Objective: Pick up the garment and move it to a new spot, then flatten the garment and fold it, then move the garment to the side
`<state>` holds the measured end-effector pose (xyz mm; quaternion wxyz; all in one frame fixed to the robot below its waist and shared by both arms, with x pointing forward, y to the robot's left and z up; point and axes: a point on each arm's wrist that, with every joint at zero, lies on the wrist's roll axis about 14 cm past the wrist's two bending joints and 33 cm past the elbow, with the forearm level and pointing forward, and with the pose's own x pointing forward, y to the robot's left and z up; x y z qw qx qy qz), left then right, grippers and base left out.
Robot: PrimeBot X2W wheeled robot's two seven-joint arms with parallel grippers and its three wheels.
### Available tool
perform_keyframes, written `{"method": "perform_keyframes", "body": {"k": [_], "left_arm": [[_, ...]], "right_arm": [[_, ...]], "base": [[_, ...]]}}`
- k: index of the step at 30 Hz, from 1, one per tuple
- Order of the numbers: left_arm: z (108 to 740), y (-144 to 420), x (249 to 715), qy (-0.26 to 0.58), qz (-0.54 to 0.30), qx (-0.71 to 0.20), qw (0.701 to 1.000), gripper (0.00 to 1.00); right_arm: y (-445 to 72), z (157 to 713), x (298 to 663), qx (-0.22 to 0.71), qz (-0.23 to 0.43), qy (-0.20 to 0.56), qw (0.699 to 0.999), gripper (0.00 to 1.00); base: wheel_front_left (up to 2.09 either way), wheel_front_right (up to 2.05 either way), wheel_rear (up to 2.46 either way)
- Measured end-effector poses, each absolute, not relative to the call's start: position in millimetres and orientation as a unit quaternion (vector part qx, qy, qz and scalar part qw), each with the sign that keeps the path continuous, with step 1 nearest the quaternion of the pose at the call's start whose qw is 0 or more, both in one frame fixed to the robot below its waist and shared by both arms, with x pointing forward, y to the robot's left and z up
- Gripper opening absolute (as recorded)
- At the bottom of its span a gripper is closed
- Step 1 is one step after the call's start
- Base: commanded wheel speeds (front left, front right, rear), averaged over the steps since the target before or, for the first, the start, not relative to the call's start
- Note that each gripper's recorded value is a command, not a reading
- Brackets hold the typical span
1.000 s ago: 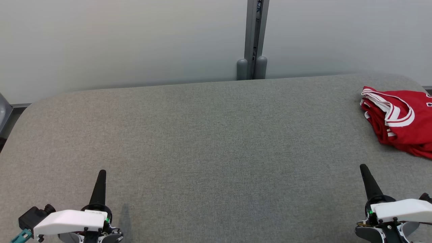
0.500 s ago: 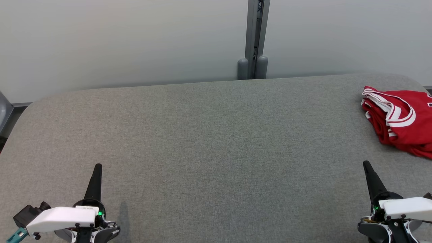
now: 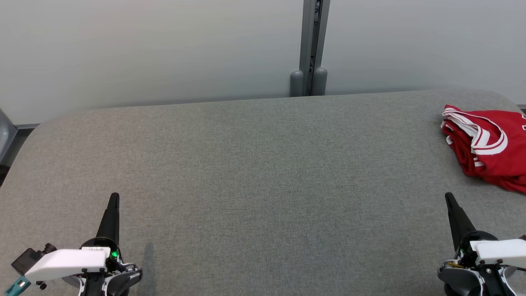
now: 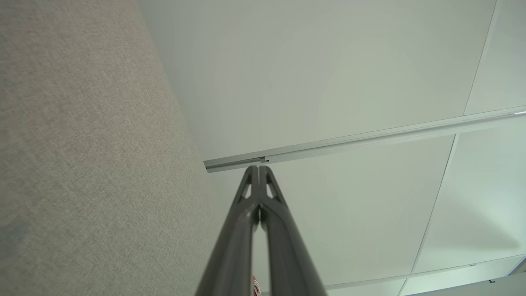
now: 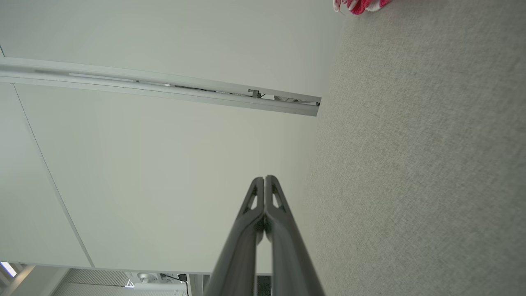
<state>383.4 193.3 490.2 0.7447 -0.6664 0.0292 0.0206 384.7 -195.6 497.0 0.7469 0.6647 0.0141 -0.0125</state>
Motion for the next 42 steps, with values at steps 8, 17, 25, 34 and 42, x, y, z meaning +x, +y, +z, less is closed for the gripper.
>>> {"method": "perform_keyframes", "body": {"k": [8,17,25,34,42], "left_arm": [[495,196,385,0.020,0.015,-0.685,0.728,0.00],[502,199,387,0.006,0.005,-0.708,0.707,0.00],[504,200,387,0.004,0.004,-0.709,0.705,0.00],[504,200,387,0.004,0.004,-0.709,0.705,0.00],[504,200,387,0.004,0.004,-0.709,0.705,0.00]], "right_arm": [[-197,500,386,0.684,-0.009,0.010,0.729,0.00],[-199,504,388,0.708,-0.004,0.004,0.706,0.00],[-199,504,388,0.710,-0.004,0.004,0.704,0.00],[-199,504,388,0.710,-0.004,0.003,0.704,0.00],[-199,504,388,0.710,-0.004,0.004,0.704,0.00]], "base": [[0.00,0.00,0.00],[0.00,0.00,0.00],[0.00,0.00,0.00],[0.00,0.00,0.00],[0.00,0.00,0.00]]}}
